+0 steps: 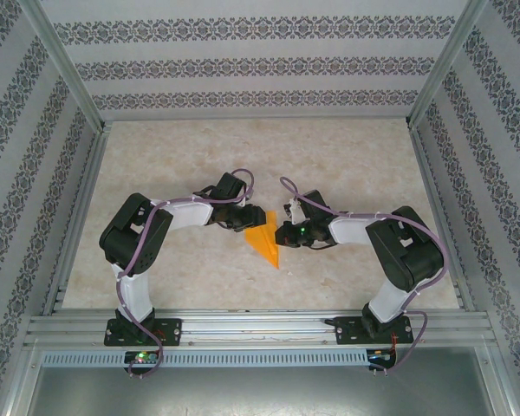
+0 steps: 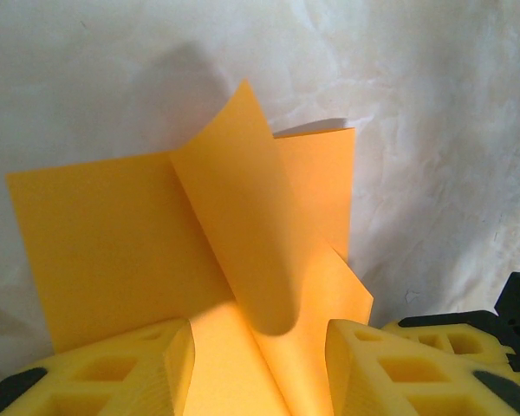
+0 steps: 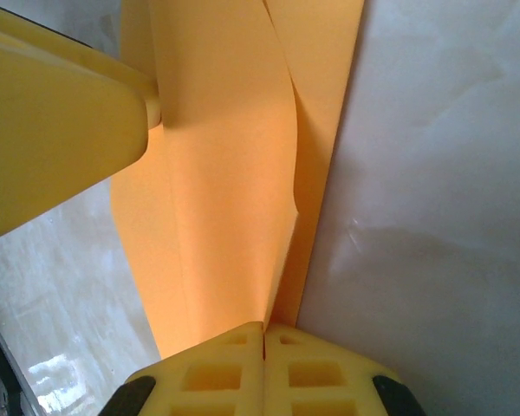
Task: Fold a paper plane with a square sheet of paper (fold left side to right side)
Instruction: Fourth fold the wing at the center of the table.
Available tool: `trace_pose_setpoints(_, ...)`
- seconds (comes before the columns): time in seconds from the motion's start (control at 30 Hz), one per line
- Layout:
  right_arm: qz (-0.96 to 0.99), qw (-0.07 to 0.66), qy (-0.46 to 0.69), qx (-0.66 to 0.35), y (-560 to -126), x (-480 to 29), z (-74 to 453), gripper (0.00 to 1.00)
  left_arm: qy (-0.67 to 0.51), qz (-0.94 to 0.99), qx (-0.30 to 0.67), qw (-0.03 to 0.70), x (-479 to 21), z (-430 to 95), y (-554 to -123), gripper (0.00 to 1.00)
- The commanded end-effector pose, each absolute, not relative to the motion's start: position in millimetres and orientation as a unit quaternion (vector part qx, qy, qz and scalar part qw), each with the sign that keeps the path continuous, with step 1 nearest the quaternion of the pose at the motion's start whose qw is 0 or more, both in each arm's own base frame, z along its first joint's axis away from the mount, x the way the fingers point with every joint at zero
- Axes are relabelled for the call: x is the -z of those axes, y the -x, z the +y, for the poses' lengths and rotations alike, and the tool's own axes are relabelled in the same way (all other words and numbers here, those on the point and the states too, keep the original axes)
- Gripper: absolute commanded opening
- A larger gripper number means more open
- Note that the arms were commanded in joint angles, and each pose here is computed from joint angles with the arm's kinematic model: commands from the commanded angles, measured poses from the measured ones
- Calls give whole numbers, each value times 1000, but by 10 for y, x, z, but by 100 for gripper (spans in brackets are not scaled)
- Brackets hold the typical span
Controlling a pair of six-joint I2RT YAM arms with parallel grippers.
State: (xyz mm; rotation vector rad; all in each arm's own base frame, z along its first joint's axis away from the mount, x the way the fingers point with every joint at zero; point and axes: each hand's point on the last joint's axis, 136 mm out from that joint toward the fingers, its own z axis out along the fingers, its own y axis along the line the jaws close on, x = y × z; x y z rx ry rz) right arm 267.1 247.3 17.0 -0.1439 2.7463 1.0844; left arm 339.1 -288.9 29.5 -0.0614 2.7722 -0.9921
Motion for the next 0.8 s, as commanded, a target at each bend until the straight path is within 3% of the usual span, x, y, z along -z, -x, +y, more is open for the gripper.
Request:
trace_pose_setpoints(0.0,931,87,50,-352,-2670,-122,2459,0,30,958,277,64,-7,-2703,-3220,46)
trace_pose_setpoints(0.77,951,27,30,-307,-2414,280,2286,0,17,937,334,102,-530,-2856,-3309,53)
